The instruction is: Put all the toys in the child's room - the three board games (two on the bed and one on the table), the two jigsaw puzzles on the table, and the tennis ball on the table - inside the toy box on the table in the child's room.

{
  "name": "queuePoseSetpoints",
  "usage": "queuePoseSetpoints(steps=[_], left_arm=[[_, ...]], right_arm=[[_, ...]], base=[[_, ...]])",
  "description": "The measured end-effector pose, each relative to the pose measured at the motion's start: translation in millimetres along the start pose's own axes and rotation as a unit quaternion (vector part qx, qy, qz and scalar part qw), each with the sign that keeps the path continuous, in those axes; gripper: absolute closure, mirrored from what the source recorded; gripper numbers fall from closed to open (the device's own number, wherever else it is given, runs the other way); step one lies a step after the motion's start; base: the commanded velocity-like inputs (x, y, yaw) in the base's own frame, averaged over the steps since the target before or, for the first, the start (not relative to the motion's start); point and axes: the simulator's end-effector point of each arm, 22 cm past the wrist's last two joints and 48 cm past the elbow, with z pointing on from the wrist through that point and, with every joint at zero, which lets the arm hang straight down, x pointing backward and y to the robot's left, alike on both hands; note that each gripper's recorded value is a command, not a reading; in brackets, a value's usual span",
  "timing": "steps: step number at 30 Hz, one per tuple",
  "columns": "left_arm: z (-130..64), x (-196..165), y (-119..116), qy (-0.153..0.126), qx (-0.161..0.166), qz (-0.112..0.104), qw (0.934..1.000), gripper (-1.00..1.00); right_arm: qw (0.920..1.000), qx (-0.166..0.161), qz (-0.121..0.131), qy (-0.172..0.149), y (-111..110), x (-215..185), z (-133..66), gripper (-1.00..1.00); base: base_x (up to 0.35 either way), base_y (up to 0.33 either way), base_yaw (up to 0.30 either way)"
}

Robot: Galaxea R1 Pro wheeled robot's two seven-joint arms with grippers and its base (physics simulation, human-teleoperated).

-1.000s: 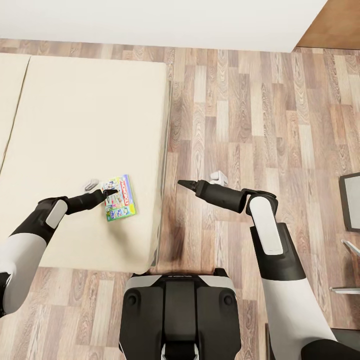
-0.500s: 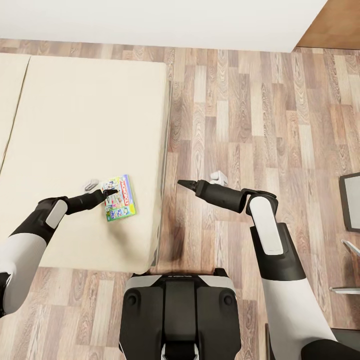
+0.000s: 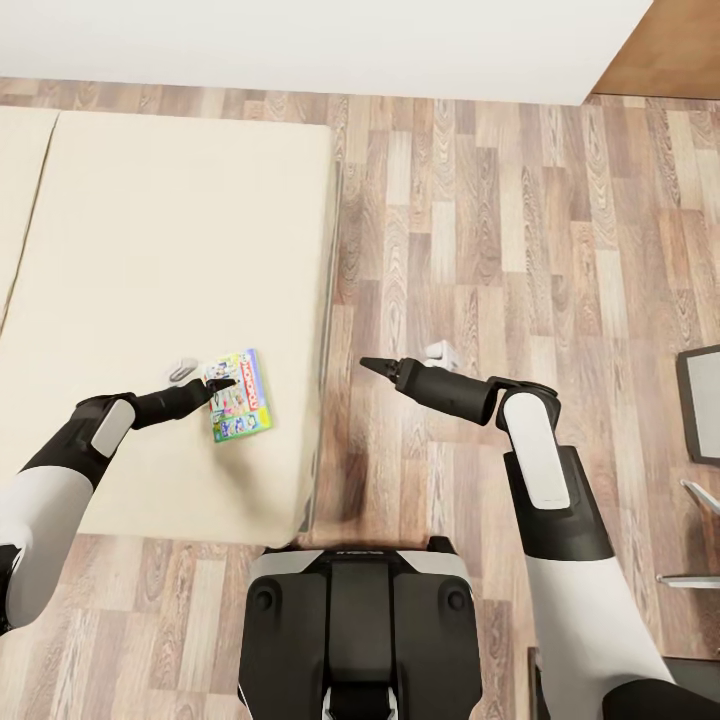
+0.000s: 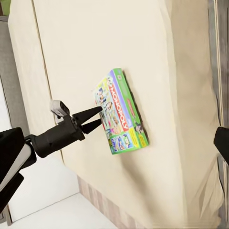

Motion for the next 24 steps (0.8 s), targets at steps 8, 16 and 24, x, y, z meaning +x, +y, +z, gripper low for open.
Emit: queuePoseSetpoints(steps=[8,16,24], left_arm=[[-0.1,0,-1,0.000,0.002,0.000,1.0000,-1.00],[1.3,1,-4,0.001,0.006,0.000,1.0000,-1.00],[10.9,4,-27,0.003,0.024,0.004,0.9997,-1.00]], right_arm=[[1.0000,0.002,-0.001,0.000,-1,0,0.0,-1.00],[1.0000,0.003,-0.001,0.000,-2,0,0.2,-1.00],[1.0000,0.003,-0.001,0.000,-2,0,0.2,-1.00]], base=[[0.000,-0.040,0.000],[0.000,-0.002,0.000],[0.000,0.000,0.000]])
